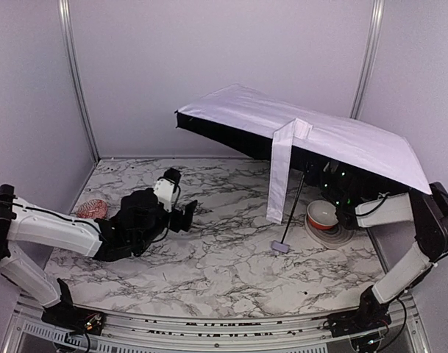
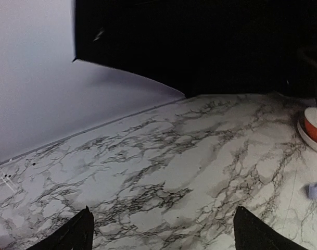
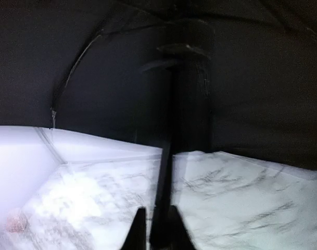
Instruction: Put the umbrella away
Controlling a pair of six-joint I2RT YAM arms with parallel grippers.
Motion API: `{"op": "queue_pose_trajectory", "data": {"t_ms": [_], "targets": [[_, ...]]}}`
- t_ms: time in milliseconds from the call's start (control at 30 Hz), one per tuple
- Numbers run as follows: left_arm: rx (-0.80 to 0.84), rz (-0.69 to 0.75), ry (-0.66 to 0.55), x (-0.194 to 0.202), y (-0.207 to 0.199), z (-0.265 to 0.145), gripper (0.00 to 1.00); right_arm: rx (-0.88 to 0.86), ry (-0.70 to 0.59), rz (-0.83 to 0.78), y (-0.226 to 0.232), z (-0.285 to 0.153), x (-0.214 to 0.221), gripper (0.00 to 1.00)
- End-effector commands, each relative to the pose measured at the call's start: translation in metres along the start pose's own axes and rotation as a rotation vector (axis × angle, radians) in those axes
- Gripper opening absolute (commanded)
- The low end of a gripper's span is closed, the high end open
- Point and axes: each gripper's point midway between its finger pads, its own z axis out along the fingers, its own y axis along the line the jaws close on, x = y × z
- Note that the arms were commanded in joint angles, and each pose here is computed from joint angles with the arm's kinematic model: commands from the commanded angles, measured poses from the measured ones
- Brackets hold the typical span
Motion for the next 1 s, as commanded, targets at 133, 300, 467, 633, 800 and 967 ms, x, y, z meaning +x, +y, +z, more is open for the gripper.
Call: {"op": "queue_pose_trajectory", "data": {"t_ms": [133, 300, 467, 633, 800, 967], "targets": [[0.536, 0.047, -0.016, -0.029, -0.171, 0.002, 0.99, 0.232, 0.058, -0.028, 0.009, 0.012, -0.019, 0.00], [0.663, -0.011, -0.015, -0.039, -0.205, 0.007, 0.99, 0.321, -0.006, 0.047, 0.058, 0.004, -0.049, 0.00], [0.686, -0.020, 0.027, -0.022, -0.218, 0.016, 0.99, 0.317, -0.102, 0.031, 0.123, -0.007, -0.072, 0.00], [0.679, 0.006, 0.045, -0.009, -0.222, 0.023, 0.99, 0.233, -0.114, 0.023, 0.178, -0.009, -0.072, 0.00], [0.595, -0.008, 0.085, 0.010, -0.208, 0.033, 0.96, 0.194, -0.123, 0.015, 0.199, -0.010, -0.074, 0.00], [0.635, -0.020, 0.095, 0.013, -0.215, 0.031, 0.63, 0.155, -0.104, 0.032, 0.208, -0.009, -0.071, 0.00]]}}
